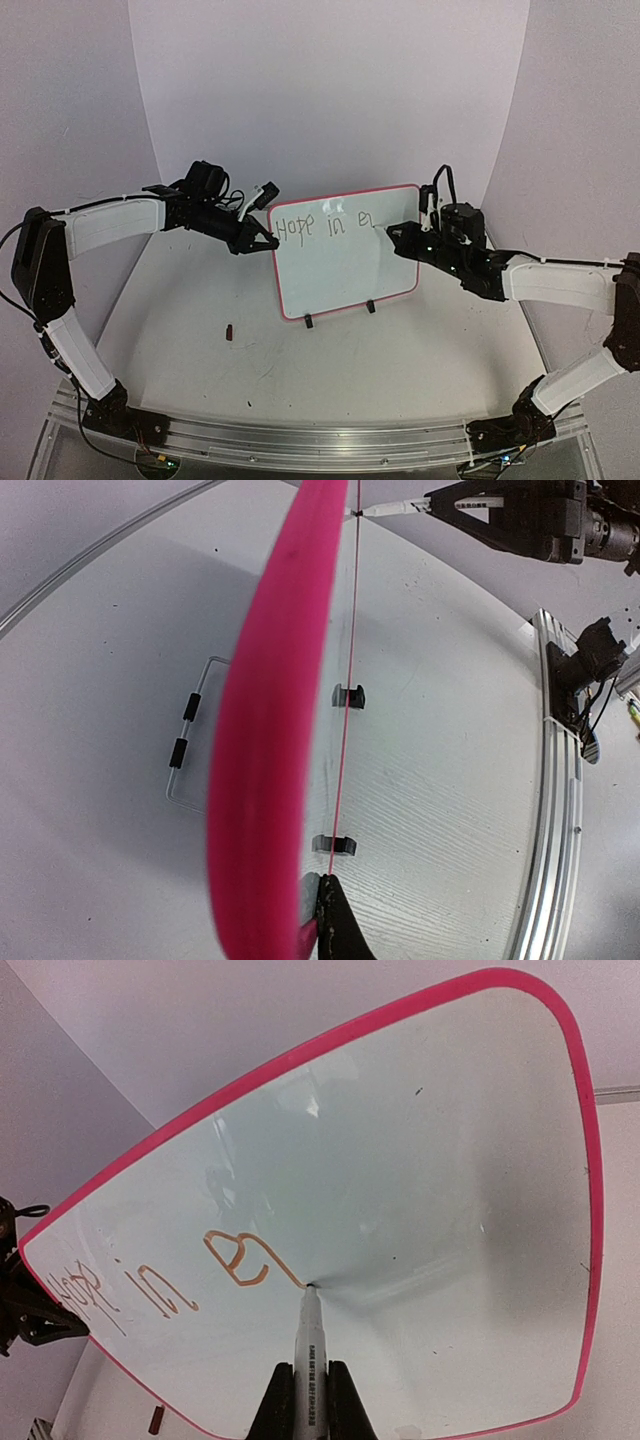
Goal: Write a sentence on the whiteboard
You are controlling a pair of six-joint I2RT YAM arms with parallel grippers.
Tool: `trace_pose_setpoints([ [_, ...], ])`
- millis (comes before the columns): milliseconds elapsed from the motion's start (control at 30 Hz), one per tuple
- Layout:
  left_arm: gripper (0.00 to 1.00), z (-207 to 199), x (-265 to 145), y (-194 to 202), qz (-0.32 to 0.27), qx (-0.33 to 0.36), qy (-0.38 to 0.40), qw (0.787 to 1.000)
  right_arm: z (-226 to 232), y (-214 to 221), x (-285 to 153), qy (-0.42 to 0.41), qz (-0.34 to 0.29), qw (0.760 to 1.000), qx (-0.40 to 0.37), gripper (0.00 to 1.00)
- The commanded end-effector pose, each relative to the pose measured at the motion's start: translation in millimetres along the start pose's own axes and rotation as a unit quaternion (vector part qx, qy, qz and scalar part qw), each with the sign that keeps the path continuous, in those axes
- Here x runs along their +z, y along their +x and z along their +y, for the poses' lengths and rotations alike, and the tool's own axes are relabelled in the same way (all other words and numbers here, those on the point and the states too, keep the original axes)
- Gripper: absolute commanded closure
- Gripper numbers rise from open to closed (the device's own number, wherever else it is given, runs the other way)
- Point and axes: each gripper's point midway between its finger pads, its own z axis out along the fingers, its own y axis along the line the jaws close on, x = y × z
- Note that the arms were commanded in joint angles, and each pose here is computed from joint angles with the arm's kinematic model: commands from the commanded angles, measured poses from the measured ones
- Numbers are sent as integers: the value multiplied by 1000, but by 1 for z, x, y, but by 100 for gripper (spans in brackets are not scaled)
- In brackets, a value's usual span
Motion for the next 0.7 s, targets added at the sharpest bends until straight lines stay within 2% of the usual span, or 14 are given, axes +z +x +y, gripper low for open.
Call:
trace_pose_setpoints([
  [0,100,13,3,21,44,11,-41,998,14,-46,-7,0,-60,998,-8,100],
  [233,100,13,2,20,44,13,-42,998,20,-61,-7,-2,-75,997,-15,100],
  [667,100,13,1,20,44,14,-44,998,20,-55,-5,-5,-66,998,-13,100],
])
